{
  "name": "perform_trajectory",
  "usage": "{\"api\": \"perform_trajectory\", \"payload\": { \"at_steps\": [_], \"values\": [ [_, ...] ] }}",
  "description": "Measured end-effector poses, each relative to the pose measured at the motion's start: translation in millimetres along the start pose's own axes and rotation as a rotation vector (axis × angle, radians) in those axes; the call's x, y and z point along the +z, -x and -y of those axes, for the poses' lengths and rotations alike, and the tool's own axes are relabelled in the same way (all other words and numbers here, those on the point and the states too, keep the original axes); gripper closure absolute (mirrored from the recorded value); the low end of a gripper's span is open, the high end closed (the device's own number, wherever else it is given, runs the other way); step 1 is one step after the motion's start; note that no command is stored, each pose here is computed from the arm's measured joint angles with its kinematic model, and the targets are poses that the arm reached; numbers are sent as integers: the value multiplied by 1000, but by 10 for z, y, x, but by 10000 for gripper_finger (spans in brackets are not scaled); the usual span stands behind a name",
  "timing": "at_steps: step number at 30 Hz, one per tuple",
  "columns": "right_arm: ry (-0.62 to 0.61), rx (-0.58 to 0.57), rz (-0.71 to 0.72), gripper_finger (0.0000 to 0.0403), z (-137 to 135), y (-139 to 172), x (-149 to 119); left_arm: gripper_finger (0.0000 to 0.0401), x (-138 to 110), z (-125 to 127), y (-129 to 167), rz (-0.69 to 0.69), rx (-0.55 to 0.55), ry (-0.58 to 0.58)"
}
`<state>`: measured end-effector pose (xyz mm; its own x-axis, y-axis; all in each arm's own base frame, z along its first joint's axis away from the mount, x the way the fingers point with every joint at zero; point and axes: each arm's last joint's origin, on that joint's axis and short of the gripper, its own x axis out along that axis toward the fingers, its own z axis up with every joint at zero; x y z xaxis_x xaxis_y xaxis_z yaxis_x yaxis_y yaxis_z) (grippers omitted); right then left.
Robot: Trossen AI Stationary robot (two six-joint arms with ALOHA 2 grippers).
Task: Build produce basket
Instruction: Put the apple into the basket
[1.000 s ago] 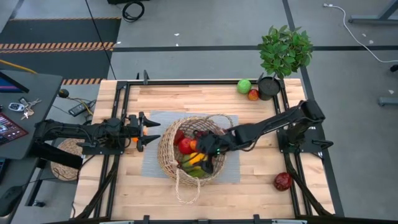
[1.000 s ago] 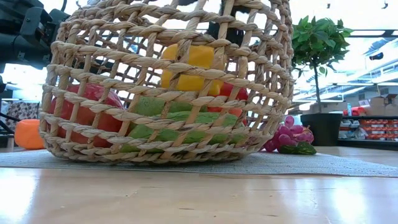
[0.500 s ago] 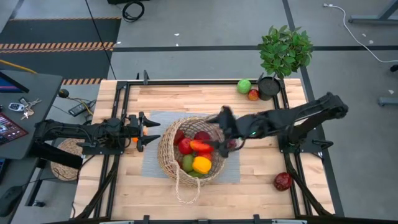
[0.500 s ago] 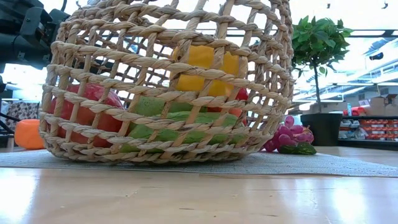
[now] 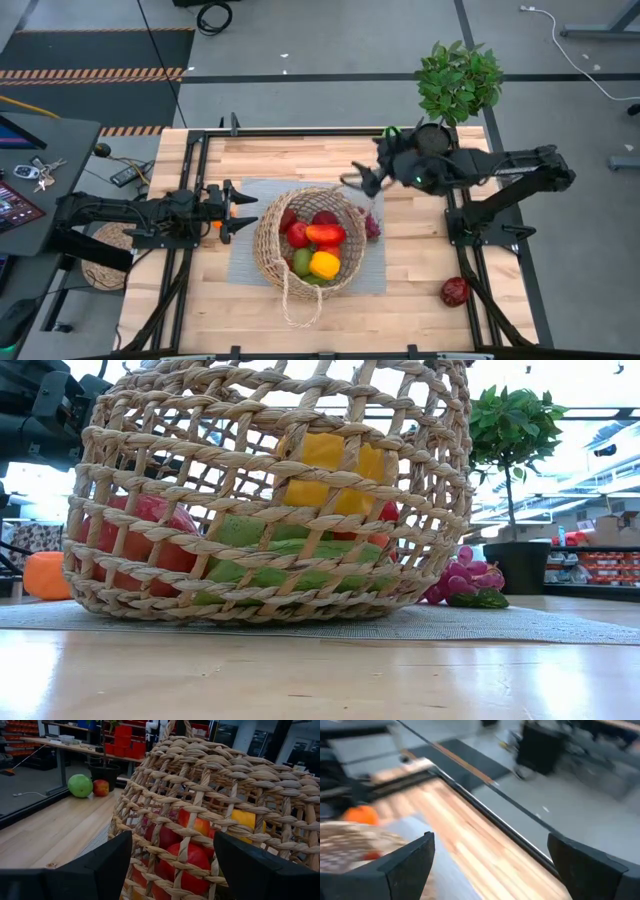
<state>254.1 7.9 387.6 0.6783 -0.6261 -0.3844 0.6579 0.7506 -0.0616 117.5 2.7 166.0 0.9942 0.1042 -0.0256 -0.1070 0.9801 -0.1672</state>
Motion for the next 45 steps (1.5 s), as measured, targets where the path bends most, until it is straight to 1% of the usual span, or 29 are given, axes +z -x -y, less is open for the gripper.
{"api": "perform_trajectory", "payload": {
  "at_steps": [4,10,13,19,23,27,30,32,36,39,42,45],
  "values": [
    [-33,-105,-73,14,216,-150,-27,115,1,0,0,0,0,0],
    [-79,-236,-144,14,581,-397,-23,115,0,0,0,0,0,0],
    [-93,-291,-202,14,751,-587,-105,115,2,0,0,1,0,0],
    [-127,-292,-345,14,1033,-1030,-374,115,0,0,0,0,0,0],
    [-145,-343,-382,14,1151,-1305,-514,115,0,0,0,0,0,0],
    [-133,-388,-441,14,1257,-1567,-648,115,1,0,0,1,0,0],
    [-117,-430,-501,12,1399,-1751,-768,115,1,0,0,0,0,0],
    [-120,-453,-545,8,1517,-1848,-851,115,1,0,0,1,0,0],
    [-157,-448,-633,4,1762,-2031,-1027,115,0,0,0,0,0,0],
    [-189,-467,-668,4,1929,-2127,-1130,115,0,0,0,0,0,0],
    [-196,-505,-692,4,2035,-2201,-1221,115,1,0,0,0,0,0],
    [-169,-536,-703,4,2089,-2273,-1288,115,0,0,0,0,0,0]
  ]
}}
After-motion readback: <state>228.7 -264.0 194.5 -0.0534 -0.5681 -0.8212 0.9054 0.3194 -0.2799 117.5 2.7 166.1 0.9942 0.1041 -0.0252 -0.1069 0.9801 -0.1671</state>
